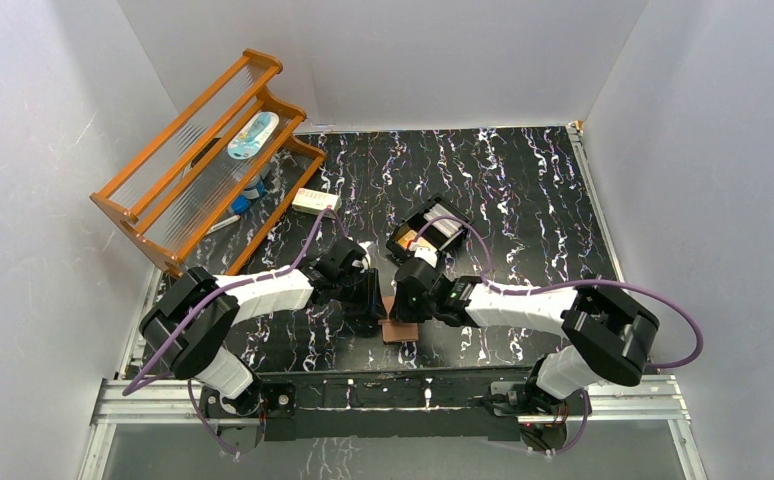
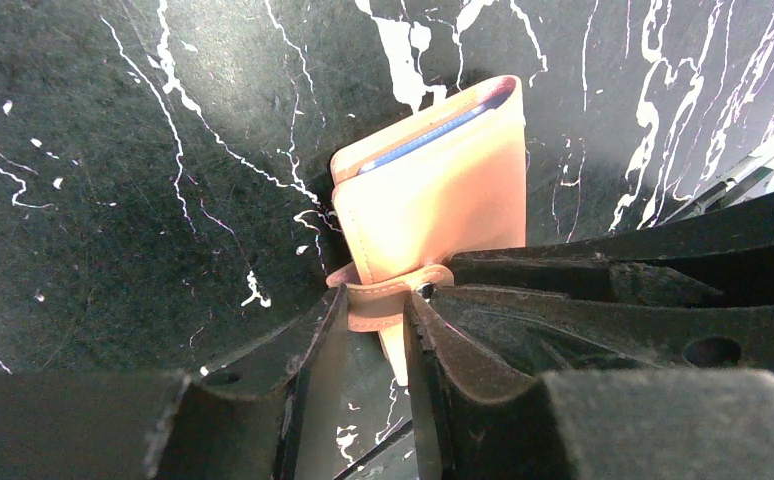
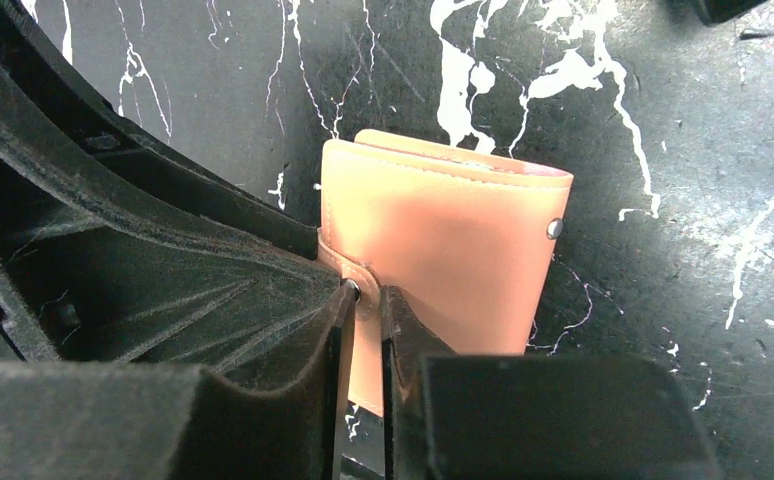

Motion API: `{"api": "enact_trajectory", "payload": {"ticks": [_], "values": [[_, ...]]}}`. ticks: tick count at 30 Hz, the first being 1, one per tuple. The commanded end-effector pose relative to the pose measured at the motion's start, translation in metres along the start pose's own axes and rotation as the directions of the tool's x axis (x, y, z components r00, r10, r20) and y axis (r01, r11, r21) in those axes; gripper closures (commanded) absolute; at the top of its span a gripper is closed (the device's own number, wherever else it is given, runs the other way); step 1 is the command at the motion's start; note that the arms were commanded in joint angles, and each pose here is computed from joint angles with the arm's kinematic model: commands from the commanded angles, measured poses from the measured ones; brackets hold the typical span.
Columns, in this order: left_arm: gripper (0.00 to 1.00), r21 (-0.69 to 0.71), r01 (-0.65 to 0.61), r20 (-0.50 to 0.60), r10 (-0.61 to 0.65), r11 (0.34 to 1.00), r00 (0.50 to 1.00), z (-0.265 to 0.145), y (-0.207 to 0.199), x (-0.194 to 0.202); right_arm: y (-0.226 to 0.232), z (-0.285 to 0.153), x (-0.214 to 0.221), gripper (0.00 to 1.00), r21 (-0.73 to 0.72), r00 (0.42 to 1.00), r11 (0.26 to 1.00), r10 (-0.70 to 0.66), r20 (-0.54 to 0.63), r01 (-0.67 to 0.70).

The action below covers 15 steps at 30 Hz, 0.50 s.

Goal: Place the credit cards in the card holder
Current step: Close the card holder at the center of the board.

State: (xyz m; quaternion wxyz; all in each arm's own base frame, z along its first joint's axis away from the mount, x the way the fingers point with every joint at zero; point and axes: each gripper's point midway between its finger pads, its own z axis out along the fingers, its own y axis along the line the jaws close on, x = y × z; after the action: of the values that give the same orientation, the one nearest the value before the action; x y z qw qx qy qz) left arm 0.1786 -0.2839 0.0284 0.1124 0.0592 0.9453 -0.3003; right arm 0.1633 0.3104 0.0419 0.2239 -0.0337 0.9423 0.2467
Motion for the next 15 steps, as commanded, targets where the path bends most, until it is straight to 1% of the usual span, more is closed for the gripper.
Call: {"api": "enact_trajectory", "payload": {"ticks": [1, 4, 8, 9, 15], "values": [[0.74, -0.020, -0.006, -0.003, 0.006, 1.000, 1.000, -0.001, 0.006, 0.005, -0.001, 0.006, 0.000, 0.80, -0.012, 1.000, 1.000, 0.012, 0.010, -0.012], [0.74, -0.020, -0.004, -0.003, 0.004, 1.000, 1.000, -0.001, 0.006, 0.005, -0.003, 0.007, 0.000, 0.86, -0.006, 1.000, 1.000, 0.012, 0.010, -0.012], [0.74, -0.021, 0.005, 0.008, -0.005, 1.000, 1.000, -0.003, 0.005, 0.004, -0.004, 0.007, 0.000, 0.99, -0.003, 1.000, 1.000, 0.007, 0.011, -0.007], [0.74, -0.019, 0.008, 0.014, -0.007, 1.000, 1.000, -0.004, 0.004, 0.003, -0.004, 0.007, -0.001, 1.00, -0.001, 1.000, 1.000, 0.003, 0.013, -0.003], [0.74, -0.022, 0.028, 0.096, -0.026, 0.999, 0.995, -0.022, -0.005, -0.013, 0.000, -0.005, -0.013, 1.00, -0.005, 0.998, 1.000, -0.029, 0.050, 0.029]]}}
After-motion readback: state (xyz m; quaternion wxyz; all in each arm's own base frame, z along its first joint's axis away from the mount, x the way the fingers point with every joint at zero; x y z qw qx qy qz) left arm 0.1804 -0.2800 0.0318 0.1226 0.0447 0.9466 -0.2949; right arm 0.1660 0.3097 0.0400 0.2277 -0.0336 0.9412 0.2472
